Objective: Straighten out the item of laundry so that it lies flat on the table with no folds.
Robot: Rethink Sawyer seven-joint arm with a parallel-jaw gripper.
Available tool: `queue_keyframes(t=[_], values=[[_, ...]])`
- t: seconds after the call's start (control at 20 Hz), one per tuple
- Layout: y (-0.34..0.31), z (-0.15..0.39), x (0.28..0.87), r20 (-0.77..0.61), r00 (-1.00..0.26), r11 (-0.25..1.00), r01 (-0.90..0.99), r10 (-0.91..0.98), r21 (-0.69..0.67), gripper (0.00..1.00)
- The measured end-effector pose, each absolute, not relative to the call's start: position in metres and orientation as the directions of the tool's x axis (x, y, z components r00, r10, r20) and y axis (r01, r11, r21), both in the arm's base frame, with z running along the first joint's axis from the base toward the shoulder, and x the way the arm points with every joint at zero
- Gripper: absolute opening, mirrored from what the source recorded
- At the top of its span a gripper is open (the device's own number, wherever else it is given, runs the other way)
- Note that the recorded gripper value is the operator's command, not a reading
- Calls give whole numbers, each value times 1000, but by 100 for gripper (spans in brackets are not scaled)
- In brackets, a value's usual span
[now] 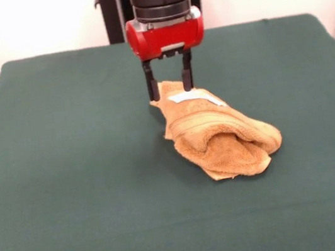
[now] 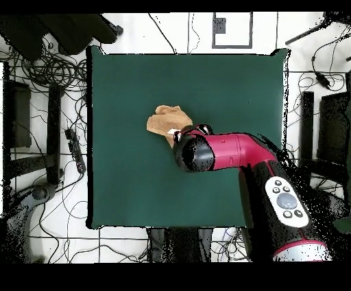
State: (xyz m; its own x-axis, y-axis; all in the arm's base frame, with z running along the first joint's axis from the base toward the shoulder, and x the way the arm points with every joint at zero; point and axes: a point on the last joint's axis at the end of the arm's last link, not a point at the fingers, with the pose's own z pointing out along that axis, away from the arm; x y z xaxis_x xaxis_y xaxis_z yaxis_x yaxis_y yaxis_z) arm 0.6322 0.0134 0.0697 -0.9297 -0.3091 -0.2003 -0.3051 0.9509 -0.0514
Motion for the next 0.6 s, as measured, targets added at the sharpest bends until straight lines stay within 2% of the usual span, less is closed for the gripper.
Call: queue_keyframes(t=[0.6], values=[[-11,59,625,-191,-927,946,-317,-324,-67,100]])
